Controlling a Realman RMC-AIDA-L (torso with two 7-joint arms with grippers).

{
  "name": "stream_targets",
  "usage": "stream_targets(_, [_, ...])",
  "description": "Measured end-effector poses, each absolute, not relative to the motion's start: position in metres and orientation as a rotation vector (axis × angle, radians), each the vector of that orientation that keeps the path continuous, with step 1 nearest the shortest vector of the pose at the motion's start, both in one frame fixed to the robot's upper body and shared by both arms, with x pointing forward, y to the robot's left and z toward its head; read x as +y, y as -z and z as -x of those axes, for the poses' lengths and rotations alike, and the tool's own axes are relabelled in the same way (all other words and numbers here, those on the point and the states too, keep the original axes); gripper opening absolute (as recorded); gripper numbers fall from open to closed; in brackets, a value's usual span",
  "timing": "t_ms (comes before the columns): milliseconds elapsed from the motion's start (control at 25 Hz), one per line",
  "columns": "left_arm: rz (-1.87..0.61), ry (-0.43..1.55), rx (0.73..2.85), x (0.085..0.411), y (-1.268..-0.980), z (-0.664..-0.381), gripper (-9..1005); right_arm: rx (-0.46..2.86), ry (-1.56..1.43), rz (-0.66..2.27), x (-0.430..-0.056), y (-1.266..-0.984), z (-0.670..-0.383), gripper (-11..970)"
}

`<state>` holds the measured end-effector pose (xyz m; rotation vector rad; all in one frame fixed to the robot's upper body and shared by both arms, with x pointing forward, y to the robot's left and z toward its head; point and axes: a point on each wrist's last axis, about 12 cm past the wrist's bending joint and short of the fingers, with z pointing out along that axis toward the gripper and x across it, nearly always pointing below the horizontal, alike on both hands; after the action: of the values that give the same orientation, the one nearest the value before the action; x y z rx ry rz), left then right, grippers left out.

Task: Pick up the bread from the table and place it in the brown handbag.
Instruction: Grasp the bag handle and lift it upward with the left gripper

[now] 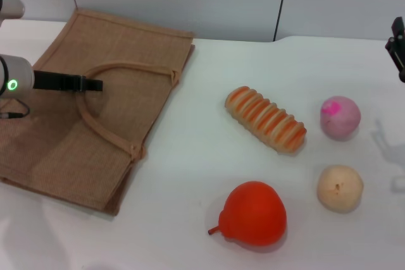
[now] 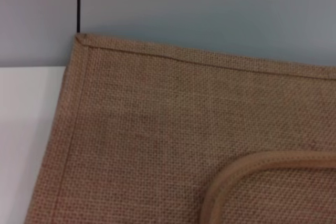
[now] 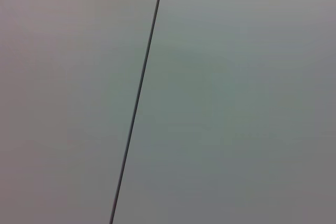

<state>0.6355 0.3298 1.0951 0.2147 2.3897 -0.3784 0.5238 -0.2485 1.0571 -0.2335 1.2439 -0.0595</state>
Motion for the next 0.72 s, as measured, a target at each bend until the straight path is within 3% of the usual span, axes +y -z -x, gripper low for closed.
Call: stream_targets(720, [-0.246, 0.318, 2.415, 0.3256, -1.0870, -0.6379, 602, 1.242, 0.057, 0.234, -0.2479, -1.0576, -0.5243, 884])
